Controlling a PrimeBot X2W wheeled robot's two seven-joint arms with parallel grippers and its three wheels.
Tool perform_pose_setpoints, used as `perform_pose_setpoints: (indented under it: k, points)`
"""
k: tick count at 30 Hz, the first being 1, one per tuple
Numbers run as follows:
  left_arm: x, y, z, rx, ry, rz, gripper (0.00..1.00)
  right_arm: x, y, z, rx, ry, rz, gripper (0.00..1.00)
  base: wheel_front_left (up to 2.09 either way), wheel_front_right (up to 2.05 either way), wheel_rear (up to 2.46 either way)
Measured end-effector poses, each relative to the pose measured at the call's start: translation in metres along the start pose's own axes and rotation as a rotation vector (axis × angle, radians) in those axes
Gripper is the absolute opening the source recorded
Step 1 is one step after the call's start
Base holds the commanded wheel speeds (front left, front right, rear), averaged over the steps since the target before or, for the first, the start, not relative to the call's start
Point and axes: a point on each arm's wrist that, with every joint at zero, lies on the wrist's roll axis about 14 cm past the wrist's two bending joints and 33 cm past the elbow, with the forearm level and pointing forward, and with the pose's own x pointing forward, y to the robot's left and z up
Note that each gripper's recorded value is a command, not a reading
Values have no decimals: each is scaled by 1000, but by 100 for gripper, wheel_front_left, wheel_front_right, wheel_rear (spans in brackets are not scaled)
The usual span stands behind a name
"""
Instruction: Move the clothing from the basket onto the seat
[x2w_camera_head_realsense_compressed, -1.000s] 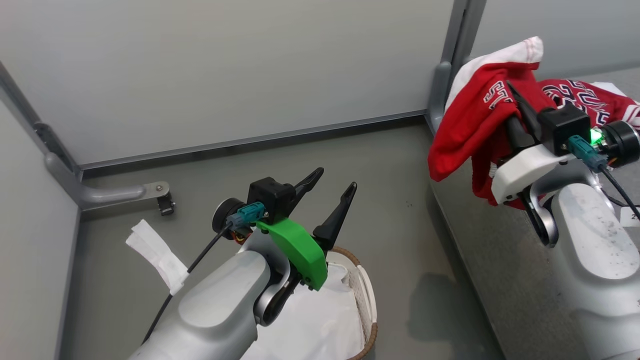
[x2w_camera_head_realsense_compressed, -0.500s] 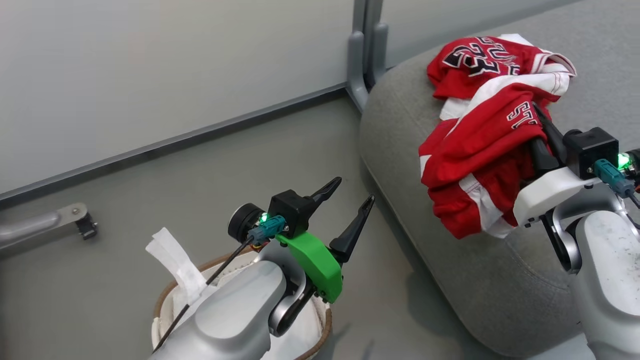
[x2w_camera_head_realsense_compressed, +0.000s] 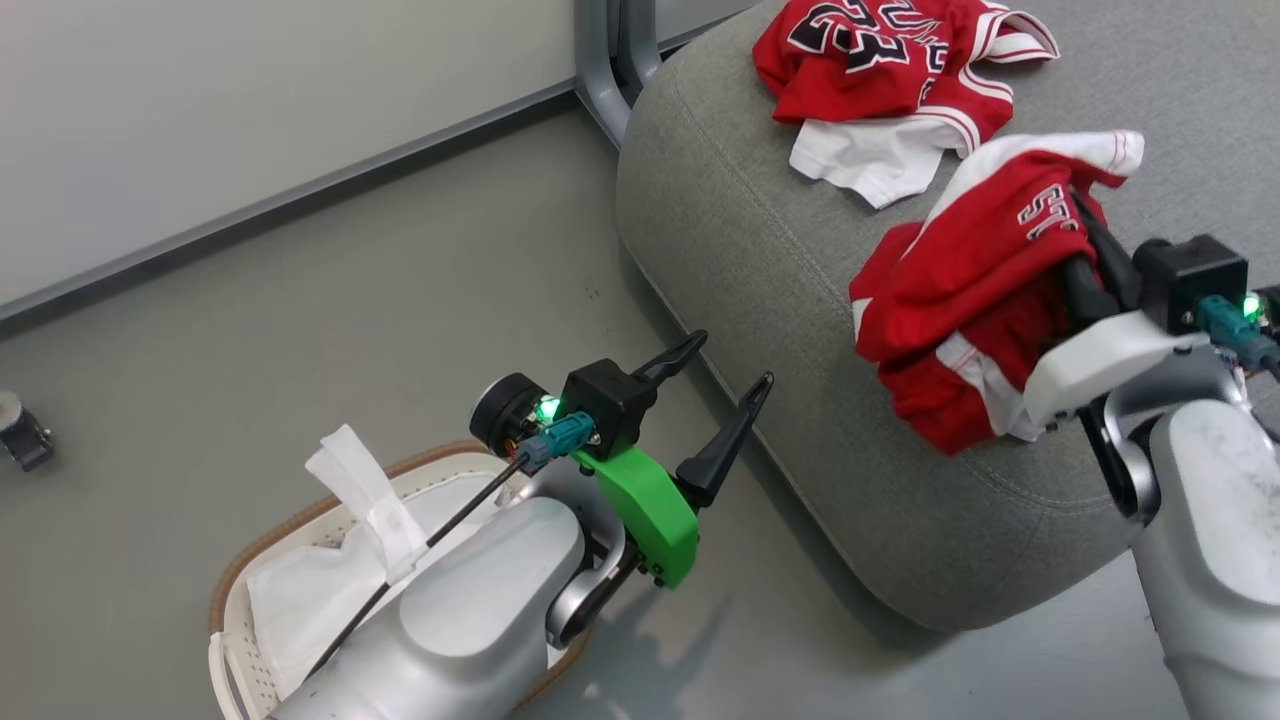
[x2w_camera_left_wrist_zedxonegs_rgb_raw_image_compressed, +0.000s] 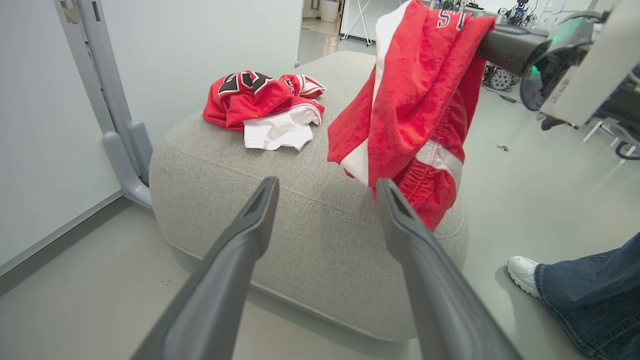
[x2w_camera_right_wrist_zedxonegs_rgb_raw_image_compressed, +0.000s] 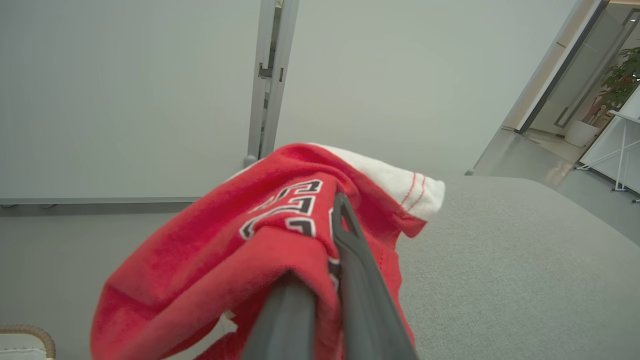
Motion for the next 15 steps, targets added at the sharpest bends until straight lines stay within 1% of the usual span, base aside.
perform_pose_setpoints:
  k: [5,12,15]
  points:
    - [0,20,-4,4,1,23,100,40,-8,21,-31,-27,2,0,0,0,0]
    - [-7,53,-7,7,-15,71,100,113,-35,61,-118,-45,-22,0,0,0,0]
    - [-13,69,-7,21,-25,99,100,143,-49,79,-202,-57,-41,0,0,0,0]
